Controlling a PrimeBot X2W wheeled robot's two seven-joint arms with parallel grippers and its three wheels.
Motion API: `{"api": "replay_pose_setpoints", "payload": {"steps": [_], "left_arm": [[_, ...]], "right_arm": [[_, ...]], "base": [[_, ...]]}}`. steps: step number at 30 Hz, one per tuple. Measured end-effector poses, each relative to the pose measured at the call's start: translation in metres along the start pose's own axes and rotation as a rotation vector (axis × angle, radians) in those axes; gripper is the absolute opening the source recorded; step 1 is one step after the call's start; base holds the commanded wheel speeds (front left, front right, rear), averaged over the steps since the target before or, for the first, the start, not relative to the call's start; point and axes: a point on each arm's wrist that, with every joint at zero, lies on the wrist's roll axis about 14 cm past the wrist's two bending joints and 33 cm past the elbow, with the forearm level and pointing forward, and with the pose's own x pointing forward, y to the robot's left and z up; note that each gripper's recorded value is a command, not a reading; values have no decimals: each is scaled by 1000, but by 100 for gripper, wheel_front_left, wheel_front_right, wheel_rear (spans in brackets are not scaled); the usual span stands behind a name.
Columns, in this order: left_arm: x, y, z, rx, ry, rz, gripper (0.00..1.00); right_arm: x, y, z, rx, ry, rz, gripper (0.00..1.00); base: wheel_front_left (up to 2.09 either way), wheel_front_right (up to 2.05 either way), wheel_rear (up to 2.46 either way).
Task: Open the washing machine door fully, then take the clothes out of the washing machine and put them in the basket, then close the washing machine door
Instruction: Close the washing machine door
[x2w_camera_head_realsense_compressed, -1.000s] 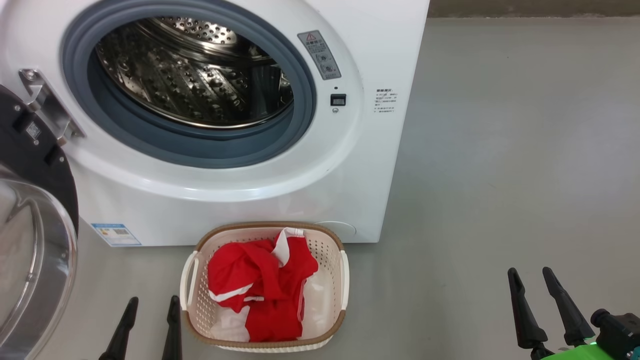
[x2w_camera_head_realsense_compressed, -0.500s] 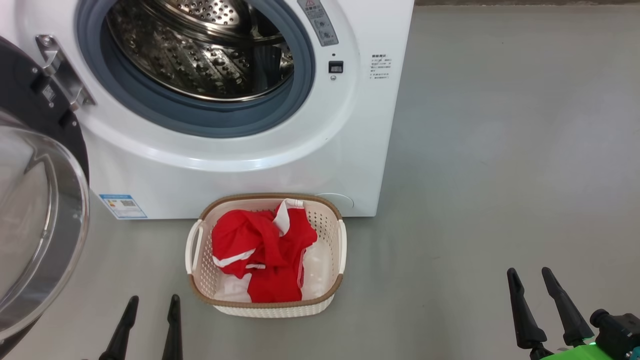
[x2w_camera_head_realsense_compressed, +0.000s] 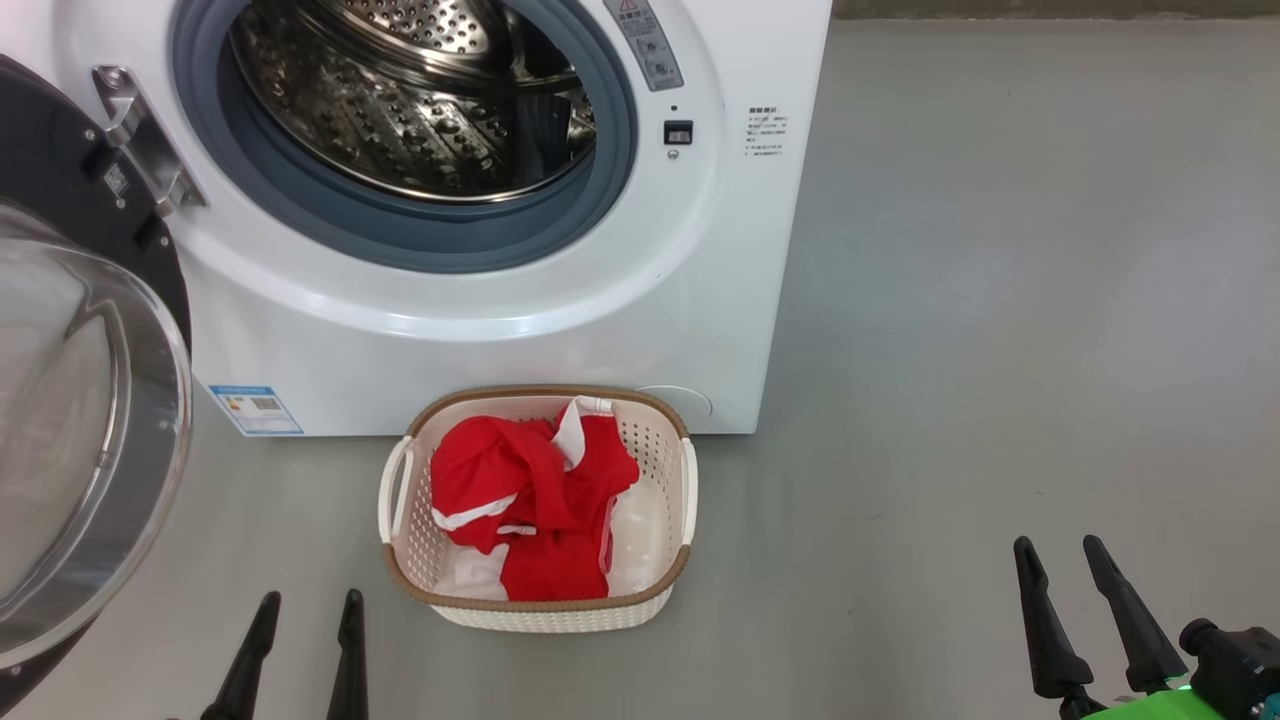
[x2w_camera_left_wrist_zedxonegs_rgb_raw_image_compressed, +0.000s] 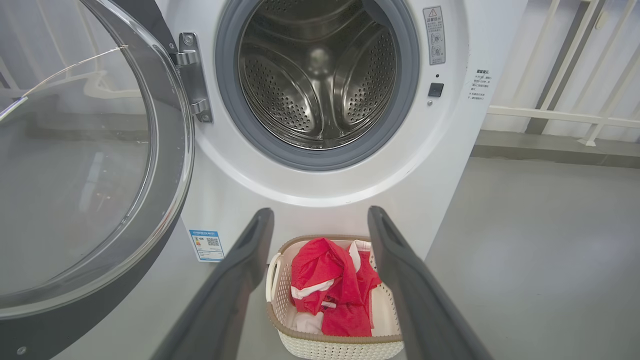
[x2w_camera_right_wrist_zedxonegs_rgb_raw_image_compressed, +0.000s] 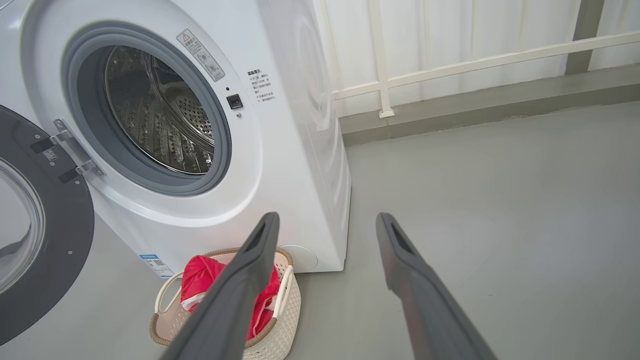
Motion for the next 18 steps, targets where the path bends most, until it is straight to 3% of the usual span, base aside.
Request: {"api": "replay_pose_setpoints", "payload": {"steps": [8, 18], "left_arm": [[-4, 4, 1, -13, -3, 20, 100], [-20, 28, 2, -35, -6, 126, 100]], "right_arm": [[3, 7, -2, -1, 8, 25, 100], [16, 32, -14, -12, 50, 113, 100]], "base": [[0, 0, 0], [0, 0, 0]]}}
